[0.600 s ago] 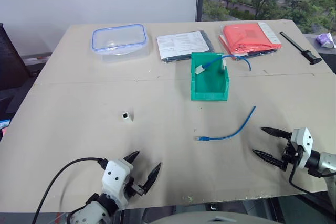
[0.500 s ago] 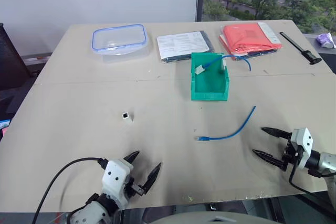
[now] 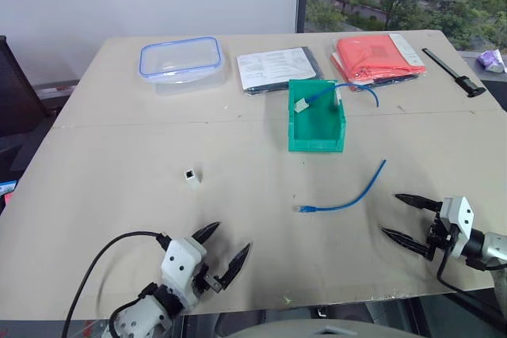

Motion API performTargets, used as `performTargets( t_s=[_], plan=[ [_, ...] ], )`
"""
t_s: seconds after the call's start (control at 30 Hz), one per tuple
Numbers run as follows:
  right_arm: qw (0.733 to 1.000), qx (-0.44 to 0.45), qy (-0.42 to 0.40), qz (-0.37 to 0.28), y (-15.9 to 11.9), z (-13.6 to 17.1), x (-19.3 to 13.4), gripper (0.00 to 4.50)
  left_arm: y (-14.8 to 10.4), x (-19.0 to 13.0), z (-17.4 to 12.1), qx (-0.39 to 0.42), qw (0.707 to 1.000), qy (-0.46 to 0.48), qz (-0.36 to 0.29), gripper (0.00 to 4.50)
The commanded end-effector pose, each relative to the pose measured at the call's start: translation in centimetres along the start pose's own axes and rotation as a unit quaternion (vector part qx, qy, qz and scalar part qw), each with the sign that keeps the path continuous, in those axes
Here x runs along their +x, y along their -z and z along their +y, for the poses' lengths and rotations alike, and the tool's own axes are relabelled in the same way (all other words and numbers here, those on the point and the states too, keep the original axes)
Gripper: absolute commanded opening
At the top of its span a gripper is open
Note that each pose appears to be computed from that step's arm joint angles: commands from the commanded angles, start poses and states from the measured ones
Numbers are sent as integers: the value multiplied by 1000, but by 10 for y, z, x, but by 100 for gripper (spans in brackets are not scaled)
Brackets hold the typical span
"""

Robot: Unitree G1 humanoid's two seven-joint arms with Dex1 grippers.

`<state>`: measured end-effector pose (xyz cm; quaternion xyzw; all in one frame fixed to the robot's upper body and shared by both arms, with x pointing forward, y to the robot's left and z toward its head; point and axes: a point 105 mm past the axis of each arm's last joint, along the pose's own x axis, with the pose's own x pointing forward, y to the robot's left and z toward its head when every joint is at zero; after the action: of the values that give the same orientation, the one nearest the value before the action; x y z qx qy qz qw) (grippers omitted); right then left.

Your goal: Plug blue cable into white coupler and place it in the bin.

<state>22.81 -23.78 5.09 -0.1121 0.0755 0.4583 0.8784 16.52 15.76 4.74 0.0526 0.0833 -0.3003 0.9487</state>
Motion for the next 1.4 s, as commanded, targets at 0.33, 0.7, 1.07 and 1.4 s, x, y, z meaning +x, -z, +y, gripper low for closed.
performTargets(
  t_s=[0.33,0.7,1.07,1.4],
  plan=[
    [999,12,-25,-28,-17,9,0,450,-36,40,-16,55,984,167,-19,440],
    [989,5,-117,-90,-76,42,3,450,-47,88,-21,123,945,302,36,440],
    [986,-23,-144,-86,-88,55,3,450,-48,135,-29,176,899,394,78,440],
    [990,-30,-116,-78,-80,53,-1,450,-36,137,-27,209,862,448,112,328]
  ],
)
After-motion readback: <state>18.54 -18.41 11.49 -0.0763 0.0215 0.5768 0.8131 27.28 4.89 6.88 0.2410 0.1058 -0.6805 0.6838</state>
